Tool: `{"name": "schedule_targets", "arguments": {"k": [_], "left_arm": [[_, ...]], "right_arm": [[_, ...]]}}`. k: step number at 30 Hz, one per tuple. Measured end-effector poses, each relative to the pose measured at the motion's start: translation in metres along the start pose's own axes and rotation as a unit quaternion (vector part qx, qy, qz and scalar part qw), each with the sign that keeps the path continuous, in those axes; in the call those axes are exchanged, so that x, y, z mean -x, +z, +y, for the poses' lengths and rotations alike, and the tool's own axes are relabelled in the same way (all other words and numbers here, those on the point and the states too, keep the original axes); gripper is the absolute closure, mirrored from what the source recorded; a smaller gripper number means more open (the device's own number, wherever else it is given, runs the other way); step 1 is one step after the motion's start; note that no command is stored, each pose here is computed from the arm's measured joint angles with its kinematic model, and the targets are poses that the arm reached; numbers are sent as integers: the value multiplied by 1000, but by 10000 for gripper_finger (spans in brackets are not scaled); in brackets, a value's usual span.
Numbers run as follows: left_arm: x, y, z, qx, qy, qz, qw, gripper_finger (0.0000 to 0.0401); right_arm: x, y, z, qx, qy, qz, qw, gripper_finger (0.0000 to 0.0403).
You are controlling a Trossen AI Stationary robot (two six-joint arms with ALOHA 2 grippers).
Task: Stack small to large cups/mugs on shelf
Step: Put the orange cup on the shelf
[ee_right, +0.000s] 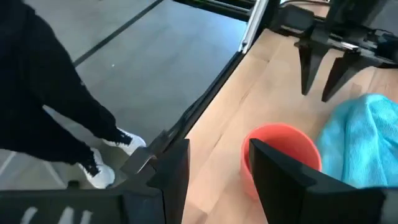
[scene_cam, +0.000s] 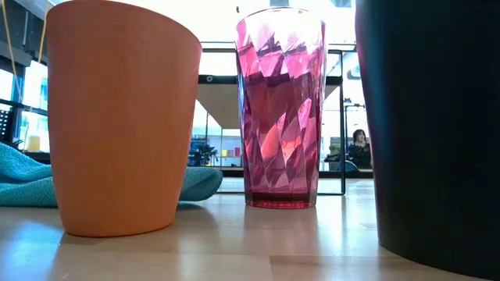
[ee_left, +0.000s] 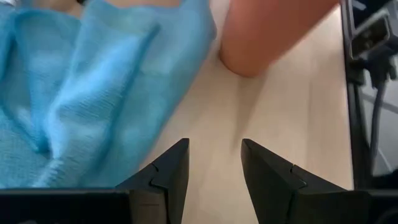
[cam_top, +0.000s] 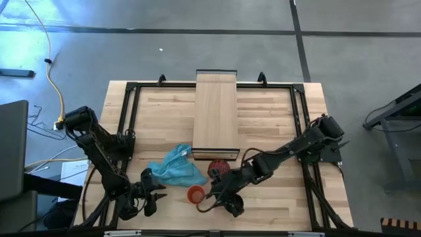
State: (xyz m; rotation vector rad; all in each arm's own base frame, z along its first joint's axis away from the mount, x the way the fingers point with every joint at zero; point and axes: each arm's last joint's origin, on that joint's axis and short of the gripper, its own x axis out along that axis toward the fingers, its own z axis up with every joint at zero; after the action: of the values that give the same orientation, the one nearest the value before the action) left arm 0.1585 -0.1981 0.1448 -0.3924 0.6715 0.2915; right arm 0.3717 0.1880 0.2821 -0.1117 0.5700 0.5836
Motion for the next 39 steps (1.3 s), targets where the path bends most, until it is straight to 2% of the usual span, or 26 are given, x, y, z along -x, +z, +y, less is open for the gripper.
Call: {"name": "schedule_targets", "arguments": {"k": [7, 13, 17, 21, 33, 39], "left_arm": [[0, -1, 0, 0, -6, 18, 1000, 267], [0, -2, 0, -2, -6, 22, 1000, 267], [2, -3, 1, -12, -3, 25, 1000, 267], [5, -7, 3, -30, 4, 29, 999, 267], [7, -9, 4, -34, 11, 27, 999, 267], [7, -9, 4, -32, 11, 27, 999, 267]], "right_arm": [[-2, 6, -12, -29, -28, -21, 999, 245], [1, 15, -26, -103, -53, -73, 991, 245], [2, 25, -20, -97, -82, -123, 984, 245], [-1, 24, -14, -104, -108, -127, 981, 245], [-53, 21, -6, -108, -107, -19, 988, 245], [-68, 21, -4, -124, -110, 57, 984, 245]]}}
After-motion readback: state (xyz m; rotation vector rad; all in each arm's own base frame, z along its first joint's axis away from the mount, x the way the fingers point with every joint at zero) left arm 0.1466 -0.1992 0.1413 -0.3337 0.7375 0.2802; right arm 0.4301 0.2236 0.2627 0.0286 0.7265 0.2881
